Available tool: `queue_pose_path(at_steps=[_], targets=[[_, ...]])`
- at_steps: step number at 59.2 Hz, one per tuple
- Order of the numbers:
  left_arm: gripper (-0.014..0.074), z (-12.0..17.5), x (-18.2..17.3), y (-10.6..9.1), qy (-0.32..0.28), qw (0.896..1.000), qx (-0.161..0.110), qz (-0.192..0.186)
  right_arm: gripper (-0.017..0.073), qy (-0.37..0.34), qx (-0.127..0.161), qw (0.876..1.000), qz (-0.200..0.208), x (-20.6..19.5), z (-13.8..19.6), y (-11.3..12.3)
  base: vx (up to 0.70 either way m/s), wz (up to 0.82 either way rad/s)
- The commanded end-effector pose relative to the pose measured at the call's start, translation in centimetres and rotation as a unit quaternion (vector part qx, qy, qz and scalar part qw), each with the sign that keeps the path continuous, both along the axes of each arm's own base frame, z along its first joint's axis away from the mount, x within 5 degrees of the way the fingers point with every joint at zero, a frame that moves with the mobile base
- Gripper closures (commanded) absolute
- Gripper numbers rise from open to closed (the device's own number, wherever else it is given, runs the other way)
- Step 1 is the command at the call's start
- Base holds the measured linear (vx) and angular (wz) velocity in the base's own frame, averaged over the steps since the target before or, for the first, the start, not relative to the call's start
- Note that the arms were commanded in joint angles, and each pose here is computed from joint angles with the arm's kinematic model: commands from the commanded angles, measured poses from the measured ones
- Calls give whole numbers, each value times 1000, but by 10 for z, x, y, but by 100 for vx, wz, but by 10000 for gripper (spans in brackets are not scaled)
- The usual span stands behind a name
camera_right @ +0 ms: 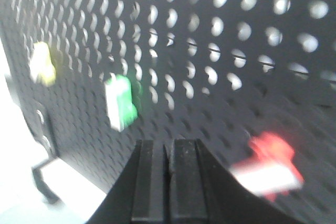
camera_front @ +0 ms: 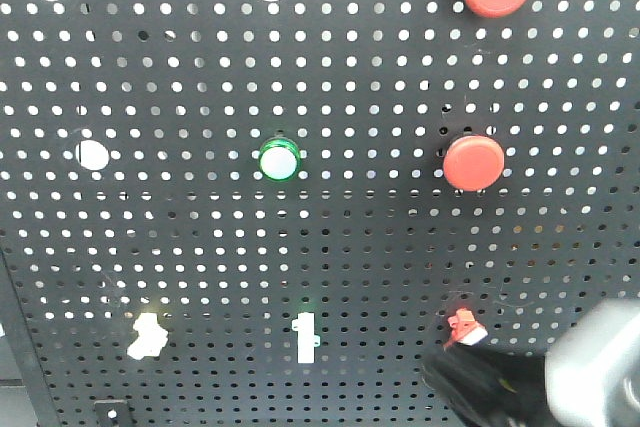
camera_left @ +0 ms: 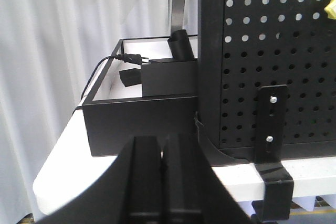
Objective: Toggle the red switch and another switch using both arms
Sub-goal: 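Pull the right gripper back away from the red switch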
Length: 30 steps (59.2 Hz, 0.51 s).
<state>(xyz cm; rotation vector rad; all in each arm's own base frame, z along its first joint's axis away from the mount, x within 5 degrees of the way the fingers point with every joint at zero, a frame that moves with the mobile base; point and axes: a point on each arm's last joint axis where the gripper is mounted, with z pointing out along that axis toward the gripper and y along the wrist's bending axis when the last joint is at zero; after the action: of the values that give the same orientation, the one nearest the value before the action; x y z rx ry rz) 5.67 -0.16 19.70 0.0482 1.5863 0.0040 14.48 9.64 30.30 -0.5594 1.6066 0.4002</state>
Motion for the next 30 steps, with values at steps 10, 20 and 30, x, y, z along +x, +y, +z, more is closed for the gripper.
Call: queue_pose_path(at_steps=[10, 20, 30], targets=[[592, 2, 0, 0, -35, 999, -4, 2, 566, -100, 34, 986, -127, -42, -3, -60, 0, 0], [592, 2, 0, 0, -35, 999, -4, 2, 566, -98, 40, 966, -238, -68, -37, -87, 0, 0], [592, 2, 0, 0, -35, 999, -4, 2, 566, -94, 48, 958, -268, -82, -86, -93, 0, 0]])
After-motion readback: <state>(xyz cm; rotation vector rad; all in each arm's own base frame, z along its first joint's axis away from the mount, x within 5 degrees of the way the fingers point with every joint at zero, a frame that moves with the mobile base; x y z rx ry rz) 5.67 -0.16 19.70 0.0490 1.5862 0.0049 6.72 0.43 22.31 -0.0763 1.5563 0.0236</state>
